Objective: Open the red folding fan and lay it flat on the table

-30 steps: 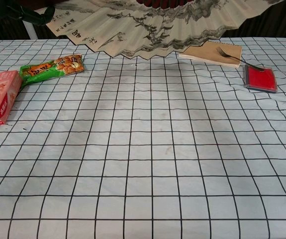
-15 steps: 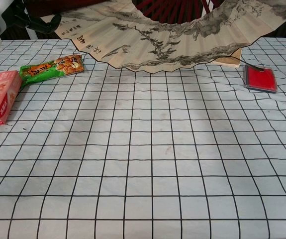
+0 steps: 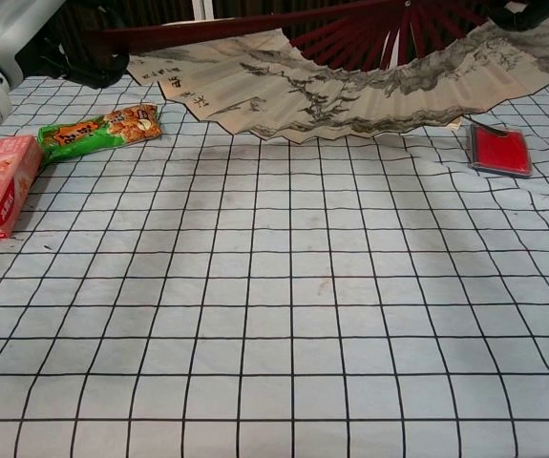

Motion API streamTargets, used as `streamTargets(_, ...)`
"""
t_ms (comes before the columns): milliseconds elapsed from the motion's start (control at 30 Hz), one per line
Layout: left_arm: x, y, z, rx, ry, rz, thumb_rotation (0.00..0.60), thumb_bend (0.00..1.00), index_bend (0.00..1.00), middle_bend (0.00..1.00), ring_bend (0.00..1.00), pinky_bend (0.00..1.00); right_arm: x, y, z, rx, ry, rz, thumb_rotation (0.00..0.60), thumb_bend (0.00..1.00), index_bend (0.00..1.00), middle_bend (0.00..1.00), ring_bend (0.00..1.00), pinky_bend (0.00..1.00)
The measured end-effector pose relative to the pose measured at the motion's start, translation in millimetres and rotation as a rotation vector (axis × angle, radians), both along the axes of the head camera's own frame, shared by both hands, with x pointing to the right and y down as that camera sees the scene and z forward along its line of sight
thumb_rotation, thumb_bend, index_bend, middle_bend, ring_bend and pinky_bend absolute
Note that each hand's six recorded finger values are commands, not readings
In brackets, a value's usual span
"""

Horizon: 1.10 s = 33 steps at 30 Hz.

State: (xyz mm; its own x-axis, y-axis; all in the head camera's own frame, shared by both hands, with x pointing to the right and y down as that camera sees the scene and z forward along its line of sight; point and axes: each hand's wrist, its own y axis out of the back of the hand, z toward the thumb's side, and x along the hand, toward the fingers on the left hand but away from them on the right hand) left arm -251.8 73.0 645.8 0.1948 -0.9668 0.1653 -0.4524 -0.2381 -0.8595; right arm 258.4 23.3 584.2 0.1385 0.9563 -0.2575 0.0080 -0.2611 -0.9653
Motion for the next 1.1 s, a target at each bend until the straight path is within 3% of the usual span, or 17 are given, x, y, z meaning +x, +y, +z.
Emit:
streamTargets(67,0,2,1,-0.004,-0.002,0.002,0.600,0.48,0.68,0.14,0.00,0.00,2,6,2,-0.018,0.010,0.001,0.600,0.53,0.62,0.77,0.85,0.82)
streamTargets(200,-1,7,4,-0.019,-0.009,0.005,0.600,0.48,0.68,0.14,0.00,0.00,4,17,7,-0.065,0.039,-0.004,0.600,0.33,0.16,0.64,0.75,0.76)
streamTargets(300,-1,12,8,-0.032,-0.013,0.006,0.600,0.48,0.67,0.14,0.00,0.00,5,28,11,-0.111,0.057,-0.003,0.600,0.23,0.00,0.57,0.69,0.73)
streamTargets(433,0,20,12,-0.053,-0.012,0.006,0.600,0.48,0.67,0.14,0.00,0.00,5,44,14,-0.179,0.087,-0.002,0.600,0.11,0.00,0.48,0.62,0.67)
streamTargets(633,2,28,16,-0.068,-0.017,0.016,0.600,0.48,0.67,0.14,0.00,0.00,10,60,16,-0.260,0.132,0.001,0.600,0.04,0.00,0.33,0.47,0.59)
streamTargets(933,-3,44,25,-0.109,-0.069,0.044,0.600,0.48,0.66,0.13,0.00,0.00,22,75,16,-0.306,0.137,0.016,0.600,0.04,0.00,0.32,0.46,0.58)
streamTargets(1033,-6,46,26,-0.116,-0.086,0.048,0.600,0.40,0.59,0.09,0.00,0.00,24,77,16,-0.310,0.133,0.018,0.600,0.03,0.00,0.32,0.46,0.58)
streamTargets(1100,-8,48,27,-0.123,-0.104,0.053,0.600,0.21,0.45,0.05,0.00,0.00,25,78,16,-0.312,0.129,0.019,0.600,0.04,0.00,0.32,0.46,0.58)
